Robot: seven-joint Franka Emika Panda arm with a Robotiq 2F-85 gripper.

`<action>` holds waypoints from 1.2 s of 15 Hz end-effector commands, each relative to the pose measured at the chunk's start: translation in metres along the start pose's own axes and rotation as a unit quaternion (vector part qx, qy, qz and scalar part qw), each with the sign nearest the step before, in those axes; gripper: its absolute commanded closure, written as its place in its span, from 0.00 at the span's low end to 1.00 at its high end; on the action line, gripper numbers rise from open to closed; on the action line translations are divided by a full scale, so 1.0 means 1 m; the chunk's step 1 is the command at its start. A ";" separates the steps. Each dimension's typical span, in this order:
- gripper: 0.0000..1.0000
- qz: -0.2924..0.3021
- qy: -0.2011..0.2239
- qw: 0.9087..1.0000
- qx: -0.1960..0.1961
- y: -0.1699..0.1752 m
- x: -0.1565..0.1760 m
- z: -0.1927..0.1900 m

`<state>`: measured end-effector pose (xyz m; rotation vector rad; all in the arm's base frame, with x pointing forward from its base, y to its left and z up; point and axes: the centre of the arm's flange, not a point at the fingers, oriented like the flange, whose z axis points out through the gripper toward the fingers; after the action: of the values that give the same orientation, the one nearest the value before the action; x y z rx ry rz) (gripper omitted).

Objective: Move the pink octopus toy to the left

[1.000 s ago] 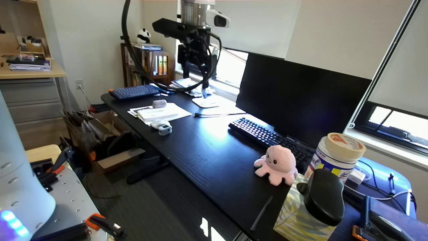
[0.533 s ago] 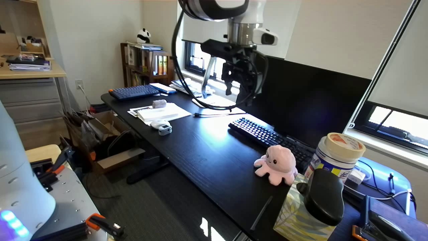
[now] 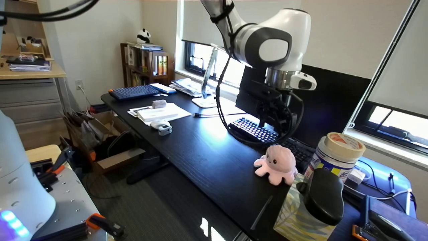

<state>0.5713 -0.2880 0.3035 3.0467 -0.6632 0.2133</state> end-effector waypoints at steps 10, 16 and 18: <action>0.00 -0.103 -0.020 0.993 -0.051 -0.006 0.044 0.055; 0.00 -0.165 -0.003 0.985 -0.039 -0.013 0.083 0.096; 0.00 -0.180 -0.002 0.983 -0.030 -0.013 0.092 0.106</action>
<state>0.6474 -0.3007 0.2234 3.0123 -0.2056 0.1440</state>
